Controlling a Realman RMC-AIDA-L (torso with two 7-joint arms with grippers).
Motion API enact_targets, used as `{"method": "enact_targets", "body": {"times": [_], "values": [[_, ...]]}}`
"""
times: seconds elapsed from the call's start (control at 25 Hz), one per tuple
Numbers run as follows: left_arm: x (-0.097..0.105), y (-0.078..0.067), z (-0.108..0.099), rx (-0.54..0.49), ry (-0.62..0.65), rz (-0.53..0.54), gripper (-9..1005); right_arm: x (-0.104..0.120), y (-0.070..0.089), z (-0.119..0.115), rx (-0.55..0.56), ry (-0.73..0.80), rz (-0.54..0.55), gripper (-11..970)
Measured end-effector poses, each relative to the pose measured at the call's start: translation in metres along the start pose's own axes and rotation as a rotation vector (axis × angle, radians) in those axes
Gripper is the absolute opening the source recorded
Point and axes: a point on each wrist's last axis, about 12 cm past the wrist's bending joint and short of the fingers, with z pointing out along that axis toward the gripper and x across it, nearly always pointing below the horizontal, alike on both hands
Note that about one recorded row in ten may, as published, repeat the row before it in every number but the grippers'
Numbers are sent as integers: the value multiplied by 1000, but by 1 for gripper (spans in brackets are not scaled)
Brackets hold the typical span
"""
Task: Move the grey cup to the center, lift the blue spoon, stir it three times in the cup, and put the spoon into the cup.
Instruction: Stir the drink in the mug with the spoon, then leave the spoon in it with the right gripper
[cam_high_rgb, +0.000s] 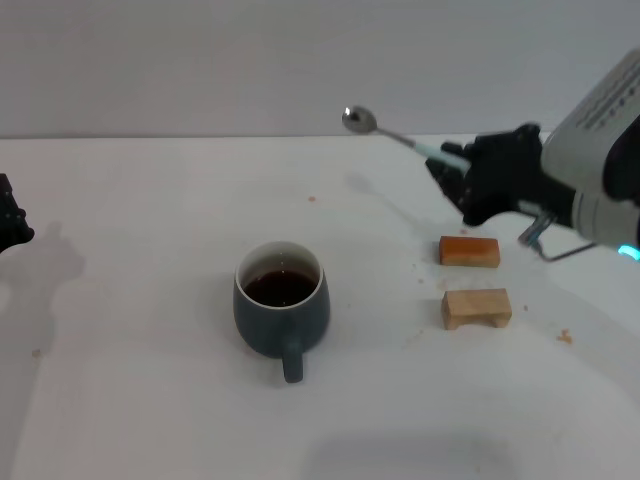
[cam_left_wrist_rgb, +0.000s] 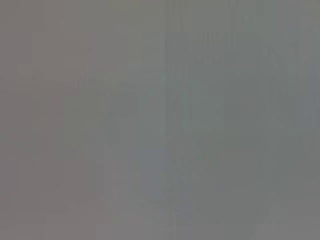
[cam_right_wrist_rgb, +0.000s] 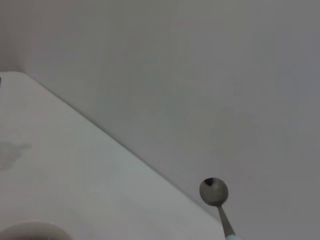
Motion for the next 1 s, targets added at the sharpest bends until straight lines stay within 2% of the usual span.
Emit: {"method": "enact_targets", "body": {"times": [0.16,0.6,0.68,1.0], "values": [[1,2,1,-8,3,-2,-2,-29,-9,-17,12,2,-76,160],[1,7,3,-22,2,-1,-2,-75,-20,-23,-97,56,-156,160],[0,8,3,-25,2,-2,-2,-86,-20,-21,-149,85,-178,160],[0,10,3,-30,-1,-1,-2,-105,-11,-17,-275,136,-198,160]]}}
